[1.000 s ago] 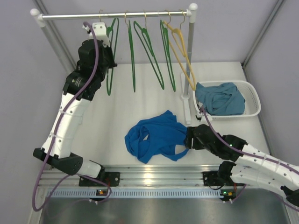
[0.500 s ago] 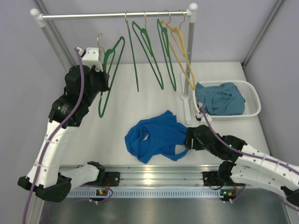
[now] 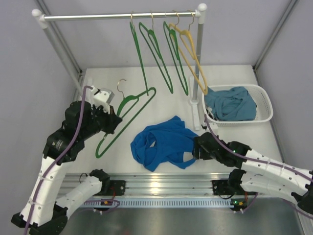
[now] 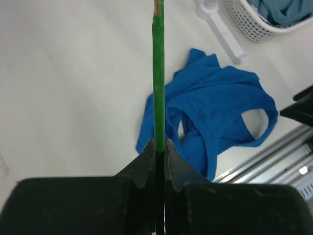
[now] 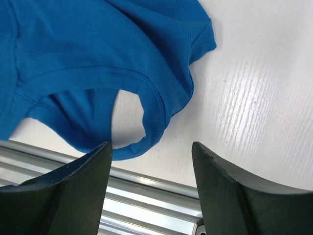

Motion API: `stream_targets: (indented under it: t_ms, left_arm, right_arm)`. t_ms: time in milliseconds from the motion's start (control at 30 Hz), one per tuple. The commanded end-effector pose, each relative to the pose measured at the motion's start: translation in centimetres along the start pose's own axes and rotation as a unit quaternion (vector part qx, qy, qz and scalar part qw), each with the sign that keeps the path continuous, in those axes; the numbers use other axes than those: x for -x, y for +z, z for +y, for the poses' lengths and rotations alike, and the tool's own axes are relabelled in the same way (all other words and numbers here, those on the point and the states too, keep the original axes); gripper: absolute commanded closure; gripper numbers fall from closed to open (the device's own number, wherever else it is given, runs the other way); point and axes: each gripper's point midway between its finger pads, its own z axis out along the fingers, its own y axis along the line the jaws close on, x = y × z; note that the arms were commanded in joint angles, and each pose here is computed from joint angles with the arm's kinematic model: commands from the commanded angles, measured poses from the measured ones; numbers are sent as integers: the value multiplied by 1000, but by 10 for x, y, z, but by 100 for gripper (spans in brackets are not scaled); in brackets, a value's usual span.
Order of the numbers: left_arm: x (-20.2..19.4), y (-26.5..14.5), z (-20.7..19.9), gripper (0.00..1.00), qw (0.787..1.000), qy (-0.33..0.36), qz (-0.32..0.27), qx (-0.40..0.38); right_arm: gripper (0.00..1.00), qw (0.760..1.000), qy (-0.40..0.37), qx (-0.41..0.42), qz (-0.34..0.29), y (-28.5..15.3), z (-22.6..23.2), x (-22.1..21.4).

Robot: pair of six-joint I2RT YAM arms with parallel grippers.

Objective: Place the tank top on the hanger

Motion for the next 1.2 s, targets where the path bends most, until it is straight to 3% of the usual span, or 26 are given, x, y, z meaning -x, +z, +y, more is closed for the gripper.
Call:
stream_targets:
  t_ms: [0,167,400,1167]
  left_arm:
    - [-19,-9,-34,100,995,2,25,-98]
    - [-46,-8,-60,100,984,5,72,-164]
    - [-92,11,-86,100,971,44,162,-172]
    - [-113,22,-122,100,936,112,237,-235]
  right_arm:
    - [34,1000,6,7,7,7,9,-4]
    - [40,1000,12,16,19,14,19,-6]
    - [46,999,27,31,35,21,23,-19]
    - [53,995,60,57,48,16,29,-27]
